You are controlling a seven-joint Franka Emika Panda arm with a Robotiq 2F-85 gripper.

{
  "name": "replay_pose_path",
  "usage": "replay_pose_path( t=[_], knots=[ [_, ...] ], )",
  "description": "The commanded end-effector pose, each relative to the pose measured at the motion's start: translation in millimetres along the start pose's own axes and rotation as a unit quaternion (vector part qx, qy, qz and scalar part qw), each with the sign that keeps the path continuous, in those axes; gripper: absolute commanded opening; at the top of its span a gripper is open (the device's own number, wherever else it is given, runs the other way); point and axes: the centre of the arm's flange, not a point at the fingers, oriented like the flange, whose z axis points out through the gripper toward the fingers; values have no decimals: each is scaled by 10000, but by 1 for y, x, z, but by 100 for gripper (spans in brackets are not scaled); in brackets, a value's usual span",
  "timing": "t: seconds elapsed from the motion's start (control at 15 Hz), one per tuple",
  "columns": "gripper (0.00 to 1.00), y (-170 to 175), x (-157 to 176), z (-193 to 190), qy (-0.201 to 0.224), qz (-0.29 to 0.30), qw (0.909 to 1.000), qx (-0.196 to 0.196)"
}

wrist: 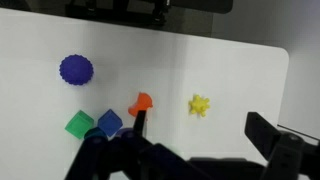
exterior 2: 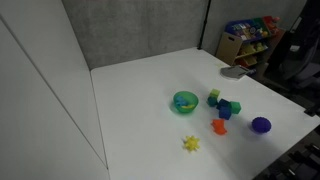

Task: Put the green object in the bowl

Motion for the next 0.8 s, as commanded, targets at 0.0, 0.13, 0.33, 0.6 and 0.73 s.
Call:
replay_pose_path(
  t=[0.0, 0.13, 0.33, 0.6, 0.73],
  knots=[
    [100, 0, 0, 0, 5, -1, 10000, -1],
    [100, 0, 0, -1, 8, -2, 10000, -1],
    [100, -6, 14, 1, 62, 86, 9998, -144],
    [100, -17, 51, 8, 252, 269, 9988, -332],
    [100, -19, 74, 12, 339, 365, 9981, -361]
  ],
)
